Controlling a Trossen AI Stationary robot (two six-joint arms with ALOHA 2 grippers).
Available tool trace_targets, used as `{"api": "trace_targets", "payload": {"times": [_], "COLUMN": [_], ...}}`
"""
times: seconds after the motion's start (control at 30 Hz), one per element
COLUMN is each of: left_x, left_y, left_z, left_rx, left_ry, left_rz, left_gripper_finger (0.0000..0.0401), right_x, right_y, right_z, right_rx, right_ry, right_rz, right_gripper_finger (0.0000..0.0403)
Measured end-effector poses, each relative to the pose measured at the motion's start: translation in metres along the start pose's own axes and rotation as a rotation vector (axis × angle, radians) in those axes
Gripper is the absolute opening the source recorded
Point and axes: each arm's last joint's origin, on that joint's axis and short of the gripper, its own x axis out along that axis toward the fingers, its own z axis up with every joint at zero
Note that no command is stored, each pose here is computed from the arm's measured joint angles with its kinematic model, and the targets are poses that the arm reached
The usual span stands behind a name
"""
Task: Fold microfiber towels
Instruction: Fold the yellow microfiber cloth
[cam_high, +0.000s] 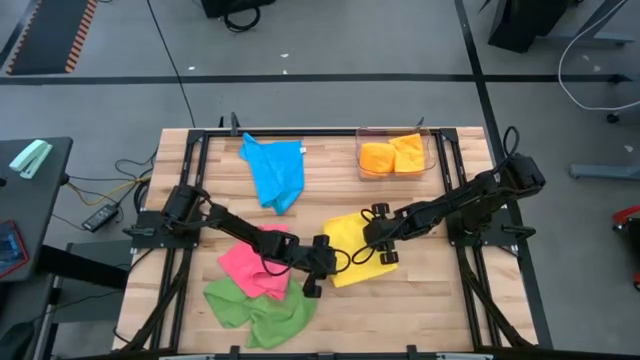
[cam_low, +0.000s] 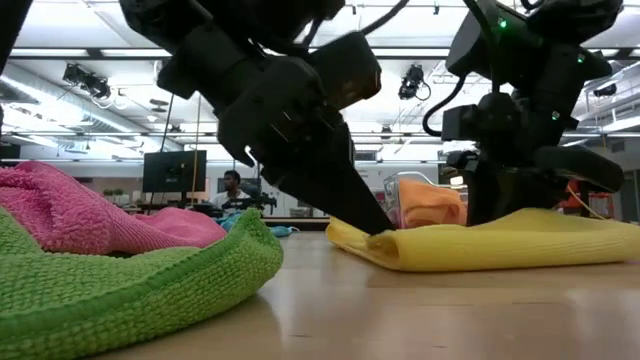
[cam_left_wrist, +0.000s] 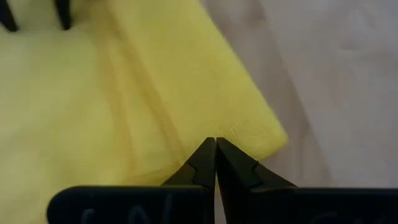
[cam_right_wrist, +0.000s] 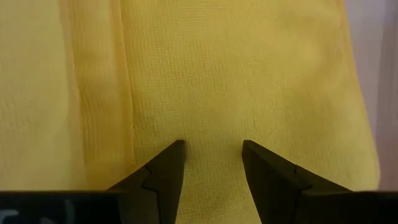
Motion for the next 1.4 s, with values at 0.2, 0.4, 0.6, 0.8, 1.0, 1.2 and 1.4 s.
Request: {"api": "trace_targets", "payload": {"times": [0.2, 0.4, 0.6, 0.8, 1.0, 1.2, 1.4], "left_x": [-0.001, -0.002, -0.014, -0.023, -0.017, -0.017, -0.008], "left_y": [-0.004, 0.012, 0.022, 0.020, 0.015, 0.023, 0.031], "left_z": [0.001, 0.004, 0.016, 0.026, 0.021, 0.023, 0.021], "left_rx": [0.012, -0.008, 0.012, 0.025, 0.033, 0.008, 0.004], "left_ry": [-0.006, -0.010, -0.043, -0.092, -0.077, -0.095, -0.115], "left_rz": [-0.009, 0.022, 0.041, -0.033, -0.045, 0.011, 0.026], "left_gripper_finger": [0.0012, 0.0022, 0.0022, 0.0013, 0.0048, 0.0093, 0.0098], "right_x": [0.001, -0.004, -0.034, -0.060, -0.056, -0.046, -0.037], "right_y": [0.001, 0.000, -0.007, 0.005, 0.044, 0.084, 0.106], "right_z": [0.002, 0.002, 0.011, 0.013, 0.014, 0.015, 0.012], "right_rx": [0.021, 0.015, 0.032, -0.008, -0.131, -0.250, -0.279], "right_ry": [-0.035, -0.004, -0.046, -0.150, -0.189, -0.285, -0.292], "right_rz": [0.003, 0.002, -0.018, 0.130, 0.176, 0.069, 0.018], "right_gripper_finger": [0.0172, 0.0172, 0.0172, 0.0172, 0.0172, 0.0172, 0.0185]}}
